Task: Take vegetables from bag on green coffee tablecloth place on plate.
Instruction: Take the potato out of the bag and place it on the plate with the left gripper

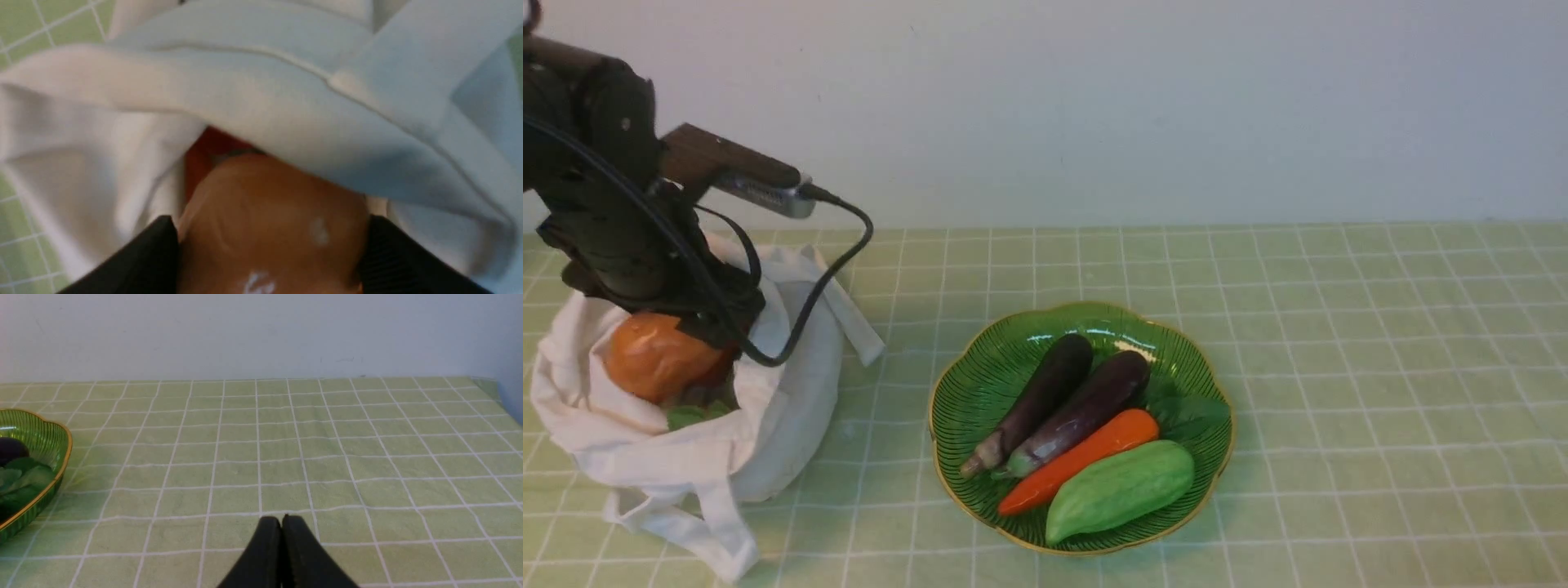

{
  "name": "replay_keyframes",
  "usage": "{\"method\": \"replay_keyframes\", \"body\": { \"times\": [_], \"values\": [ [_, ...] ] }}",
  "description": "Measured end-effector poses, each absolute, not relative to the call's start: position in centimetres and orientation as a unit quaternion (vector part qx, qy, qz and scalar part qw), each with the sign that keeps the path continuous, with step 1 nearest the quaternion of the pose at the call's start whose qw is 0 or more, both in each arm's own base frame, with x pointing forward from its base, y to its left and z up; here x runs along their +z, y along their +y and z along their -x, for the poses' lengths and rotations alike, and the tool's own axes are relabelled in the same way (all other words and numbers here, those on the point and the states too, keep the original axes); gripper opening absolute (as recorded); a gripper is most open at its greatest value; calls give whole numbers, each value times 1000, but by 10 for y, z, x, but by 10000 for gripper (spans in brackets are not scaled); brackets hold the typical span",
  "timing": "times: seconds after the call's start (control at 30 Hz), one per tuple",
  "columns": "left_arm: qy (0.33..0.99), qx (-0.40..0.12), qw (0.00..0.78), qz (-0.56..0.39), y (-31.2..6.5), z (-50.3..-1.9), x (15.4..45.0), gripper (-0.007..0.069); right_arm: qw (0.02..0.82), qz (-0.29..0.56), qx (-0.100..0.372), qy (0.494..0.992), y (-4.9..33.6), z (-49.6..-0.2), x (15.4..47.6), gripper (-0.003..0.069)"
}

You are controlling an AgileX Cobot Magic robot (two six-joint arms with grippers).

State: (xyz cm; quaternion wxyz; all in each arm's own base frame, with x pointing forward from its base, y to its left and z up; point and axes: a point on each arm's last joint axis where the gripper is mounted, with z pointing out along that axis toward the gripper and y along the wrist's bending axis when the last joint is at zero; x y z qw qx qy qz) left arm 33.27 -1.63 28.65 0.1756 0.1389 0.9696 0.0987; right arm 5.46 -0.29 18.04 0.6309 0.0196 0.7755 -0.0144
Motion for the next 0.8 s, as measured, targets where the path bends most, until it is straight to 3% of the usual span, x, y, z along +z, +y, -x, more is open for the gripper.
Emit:
{"method": "replay_keyframes", "body": {
  "times": [0.23,0.43,0.6,0.8],
  "values": [
    [968,75,215,-102,-15,-279,347,510,631,-20,-14,776,-3,-55,180,-16],
    [953,-65,263,-135,-44,-232,385,510,631,-20,-14,776,-3,-55,180,-16],
    [919,-160,281,-224,-86,-228,386,510,631,-20,-14,776,-3,-55,180,-16],
    [905,-184,273,-269,-135,-263,345,510,631,-20,-14,776,-3,-55,180,-16]
  ]
}}
